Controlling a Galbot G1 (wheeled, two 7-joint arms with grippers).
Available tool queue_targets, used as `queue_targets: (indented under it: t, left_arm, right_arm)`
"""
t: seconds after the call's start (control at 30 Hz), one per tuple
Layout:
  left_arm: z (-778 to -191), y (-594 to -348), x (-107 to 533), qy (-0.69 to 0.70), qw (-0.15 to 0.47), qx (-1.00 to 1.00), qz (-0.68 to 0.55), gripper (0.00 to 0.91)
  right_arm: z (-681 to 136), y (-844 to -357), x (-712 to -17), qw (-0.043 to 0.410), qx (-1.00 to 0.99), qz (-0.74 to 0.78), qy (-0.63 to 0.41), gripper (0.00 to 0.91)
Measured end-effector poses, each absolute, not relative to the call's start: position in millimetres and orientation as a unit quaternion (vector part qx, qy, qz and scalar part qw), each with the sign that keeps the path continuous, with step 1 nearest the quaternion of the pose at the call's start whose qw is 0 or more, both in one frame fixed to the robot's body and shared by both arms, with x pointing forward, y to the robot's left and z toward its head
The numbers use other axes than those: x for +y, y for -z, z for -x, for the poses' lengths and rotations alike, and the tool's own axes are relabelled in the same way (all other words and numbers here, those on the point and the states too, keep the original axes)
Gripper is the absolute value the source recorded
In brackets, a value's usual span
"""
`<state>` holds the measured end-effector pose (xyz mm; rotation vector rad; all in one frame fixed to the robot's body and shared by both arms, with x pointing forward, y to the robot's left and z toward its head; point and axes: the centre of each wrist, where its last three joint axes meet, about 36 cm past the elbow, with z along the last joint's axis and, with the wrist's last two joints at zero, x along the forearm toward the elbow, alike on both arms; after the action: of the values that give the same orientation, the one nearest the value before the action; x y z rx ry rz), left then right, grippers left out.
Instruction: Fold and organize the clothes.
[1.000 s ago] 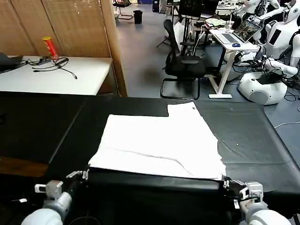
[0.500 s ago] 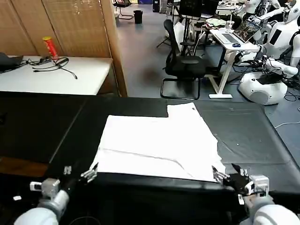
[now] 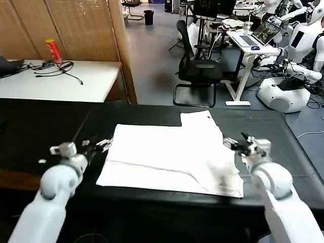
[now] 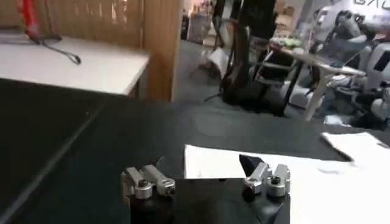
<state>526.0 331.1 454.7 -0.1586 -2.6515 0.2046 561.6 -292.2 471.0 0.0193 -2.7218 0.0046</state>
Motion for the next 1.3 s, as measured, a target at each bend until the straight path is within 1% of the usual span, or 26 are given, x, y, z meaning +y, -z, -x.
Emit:
queue_targets:
  t: [0.2,0.4,0.87,0.9,0.97,1.0,1.03,1.07,1.1,1.13,1.17,1.2,1.23,1.27,1.3]
  left_arm:
    - [-570,-448,336,-0.071,0.269,-0.959,0.054,0.878]
    - [-598,-446,332,-0.069,0.288,-0.954,0.053,0.878]
    - [-634,-445,320,-0.067,0.294,-0.952,0.057,0.878]
    - [-635,-445,319,-0.066,0.295,-0.952,0.057,0.761]
    - [-635,-443,317,-0.062,0.298,-0.951,0.058,0.683]
    - [-635,-443,316,-0.058,0.300,-0.950,0.058,0.595]
    - [-635,-442,316,-0.054,0.302,-0.950,0.056,0.566]
    - [-634,-440,316,-0.049,0.306,-0.949,0.054,0.527]
    - [-634,-437,316,-0.047,0.309,-0.948,0.052,0.458]
    - [-634,-435,316,-0.045,0.311,-0.948,0.050,0.371]
    - [-634,-434,316,-0.044,0.312,-0.948,0.048,0.322]
    - [-634,-433,316,-0.043,0.313,-0.948,0.047,0.166]
    - [-634,-431,316,-0.041,0.314,-0.947,0.045,0.156]
    - [-634,-431,316,-0.041,0.315,-0.947,0.045,0.146]
    - [-634,-430,316,-0.042,0.315,-0.947,0.045,0.127]
  right_arm:
    - [-613,-463,-285,0.228,-0.974,0.004,0.004,0.878]
    - [-648,-459,-271,0.251,-0.968,0.015,0.002,0.878]
    - [-668,-442,-271,0.294,-0.955,0.028,0.030,0.878]
    - [-668,-441,-272,0.295,-0.954,0.029,0.032,0.878]
    - [-668,-439,-274,0.297,-0.954,0.031,0.034,0.878]
    - [-668,-438,-275,0.298,-0.953,0.031,0.035,0.878]
    - [-668,-438,-276,0.299,-0.953,0.031,0.036,0.868]
    - [-668,-437,-276,0.300,-0.953,0.031,0.037,0.770]
    - [-668,-436,-276,0.301,-0.953,0.030,0.037,0.692]
    - [-668,-435,-276,0.301,-0.952,0.029,0.038,0.692]
    - [-668,-434,-276,0.302,-0.952,0.028,0.039,0.614]
    - [-668,-433,-276,0.302,-0.952,0.028,0.039,0.527]
    - [-669,-433,-276,0.302,-0.952,0.027,0.039,0.439]
    - [-669,-433,-276,0.303,-0.952,0.027,0.040,0.390]
    - [-670,-432,-275,0.303,-0.952,0.026,0.041,0.283]
